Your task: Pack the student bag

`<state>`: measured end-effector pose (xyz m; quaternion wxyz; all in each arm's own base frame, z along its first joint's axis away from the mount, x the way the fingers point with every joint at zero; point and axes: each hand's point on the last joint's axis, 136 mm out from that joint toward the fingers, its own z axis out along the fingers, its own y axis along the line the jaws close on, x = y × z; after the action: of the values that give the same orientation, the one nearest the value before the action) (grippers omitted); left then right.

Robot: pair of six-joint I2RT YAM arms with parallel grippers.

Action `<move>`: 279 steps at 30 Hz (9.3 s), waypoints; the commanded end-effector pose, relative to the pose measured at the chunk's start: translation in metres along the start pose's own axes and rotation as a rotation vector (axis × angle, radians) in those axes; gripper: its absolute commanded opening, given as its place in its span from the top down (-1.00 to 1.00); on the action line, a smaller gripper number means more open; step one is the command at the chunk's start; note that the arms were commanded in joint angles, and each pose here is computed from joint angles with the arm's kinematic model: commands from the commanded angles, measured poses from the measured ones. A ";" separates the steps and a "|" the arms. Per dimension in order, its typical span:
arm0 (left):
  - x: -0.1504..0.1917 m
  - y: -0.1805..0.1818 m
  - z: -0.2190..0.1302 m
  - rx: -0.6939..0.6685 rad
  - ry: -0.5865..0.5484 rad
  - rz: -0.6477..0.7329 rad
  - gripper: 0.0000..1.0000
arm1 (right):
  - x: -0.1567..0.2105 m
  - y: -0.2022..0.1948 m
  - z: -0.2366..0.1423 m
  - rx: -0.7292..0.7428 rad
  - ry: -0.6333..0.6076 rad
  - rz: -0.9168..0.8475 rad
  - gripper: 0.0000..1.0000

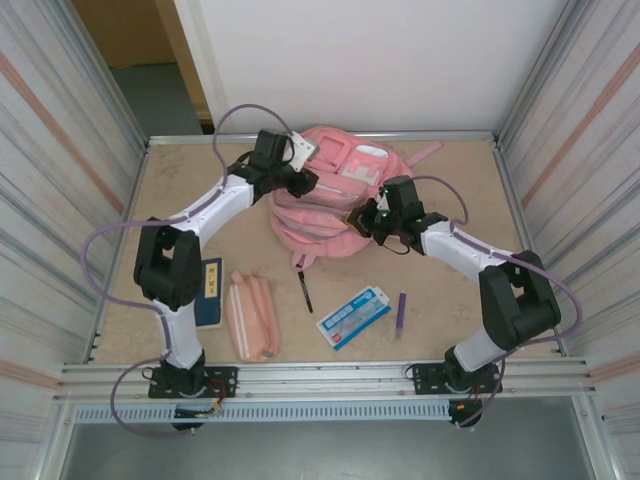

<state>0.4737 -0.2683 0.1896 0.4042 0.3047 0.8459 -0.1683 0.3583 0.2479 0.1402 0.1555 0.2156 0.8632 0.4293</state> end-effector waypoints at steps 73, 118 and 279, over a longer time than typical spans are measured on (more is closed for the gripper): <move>0.006 -0.116 0.032 -0.055 0.248 0.141 1.00 | -0.101 -0.122 -0.055 0.132 0.073 -0.280 -0.30; -0.073 -0.111 -0.069 0.084 -0.018 0.320 1.00 | -0.046 -0.088 -0.045 0.052 0.167 -0.767 -0.17; 0.105 -0.118 -0.096 0.123 0.084 -0.417 -0.06 | 0.078 -0.026 0.004 0.175 0.123 -0.703 0.06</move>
<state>0.2906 -0.2555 0.1691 0.2840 0.1634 0.9068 -0.2654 0.2818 0.2928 0.0890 0.1885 -0.1062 0.9238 0.3160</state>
